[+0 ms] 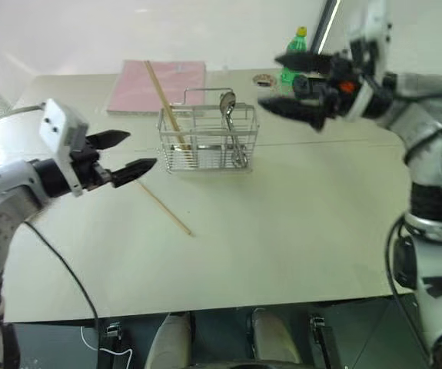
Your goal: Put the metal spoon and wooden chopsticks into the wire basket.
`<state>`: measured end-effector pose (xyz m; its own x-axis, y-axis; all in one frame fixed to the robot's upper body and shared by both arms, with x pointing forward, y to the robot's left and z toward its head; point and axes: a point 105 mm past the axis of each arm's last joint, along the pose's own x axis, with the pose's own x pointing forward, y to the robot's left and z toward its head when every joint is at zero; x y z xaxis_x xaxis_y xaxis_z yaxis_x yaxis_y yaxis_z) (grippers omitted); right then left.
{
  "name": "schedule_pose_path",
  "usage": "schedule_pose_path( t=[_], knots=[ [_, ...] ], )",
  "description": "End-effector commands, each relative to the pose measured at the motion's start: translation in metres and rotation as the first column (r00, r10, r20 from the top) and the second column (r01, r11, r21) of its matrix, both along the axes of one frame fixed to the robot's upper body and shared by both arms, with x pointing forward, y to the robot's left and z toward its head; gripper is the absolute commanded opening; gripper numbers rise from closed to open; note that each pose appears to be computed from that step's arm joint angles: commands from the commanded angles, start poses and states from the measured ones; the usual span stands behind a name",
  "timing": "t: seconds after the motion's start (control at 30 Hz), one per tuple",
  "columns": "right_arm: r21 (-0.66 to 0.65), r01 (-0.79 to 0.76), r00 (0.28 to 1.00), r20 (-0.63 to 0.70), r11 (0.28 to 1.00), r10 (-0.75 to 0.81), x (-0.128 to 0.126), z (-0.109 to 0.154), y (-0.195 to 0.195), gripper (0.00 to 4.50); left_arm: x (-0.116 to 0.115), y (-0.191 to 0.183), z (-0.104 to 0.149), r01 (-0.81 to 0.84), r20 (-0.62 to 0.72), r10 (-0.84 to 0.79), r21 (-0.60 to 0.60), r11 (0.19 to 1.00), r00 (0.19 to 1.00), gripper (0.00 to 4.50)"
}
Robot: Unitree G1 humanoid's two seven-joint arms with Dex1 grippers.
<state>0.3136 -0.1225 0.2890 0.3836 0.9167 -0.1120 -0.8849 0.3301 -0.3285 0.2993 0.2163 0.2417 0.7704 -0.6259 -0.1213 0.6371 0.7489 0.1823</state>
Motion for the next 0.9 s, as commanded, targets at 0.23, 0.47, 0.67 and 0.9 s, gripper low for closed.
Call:
schedule_pose_path(
  t=[0.23,0.47,0.67,0.9],
  knots=[
    [-0.167,-0.046,0.984,-0.175,0.985,0.017,-0.054,-0.086,0.003,4.46,0.020,0.088,-0.009,-0.266,-0.014,0.273,0.173,0.948,0.962,4.50],
    [-0.116,0.068,0.979,-0.183,0.991,-0.089,-0.045,-0.100,0.004,4.46,0.053,0.114,-0.038,-0.266,-0.091,0.303,0.287,0.920,0.949,4.50],
    [-0.076,0.131,0.973,-0.181,0.988,-0.143,-0.045,-0.099,0.003,4.46,0.083,0.142,-0.048,-0.395,-0.154,0.440,0.253,0.883,0.885,4.50],
    [-0.035,0.210,0.958,-0.193,0.977,-0.213,-0.046,-0.095,-0.005,4.46,0.100,0.134,-0.069,-0.422,-0.244,0.469,0.221,0.879,0.849,4.50]
  ],
)
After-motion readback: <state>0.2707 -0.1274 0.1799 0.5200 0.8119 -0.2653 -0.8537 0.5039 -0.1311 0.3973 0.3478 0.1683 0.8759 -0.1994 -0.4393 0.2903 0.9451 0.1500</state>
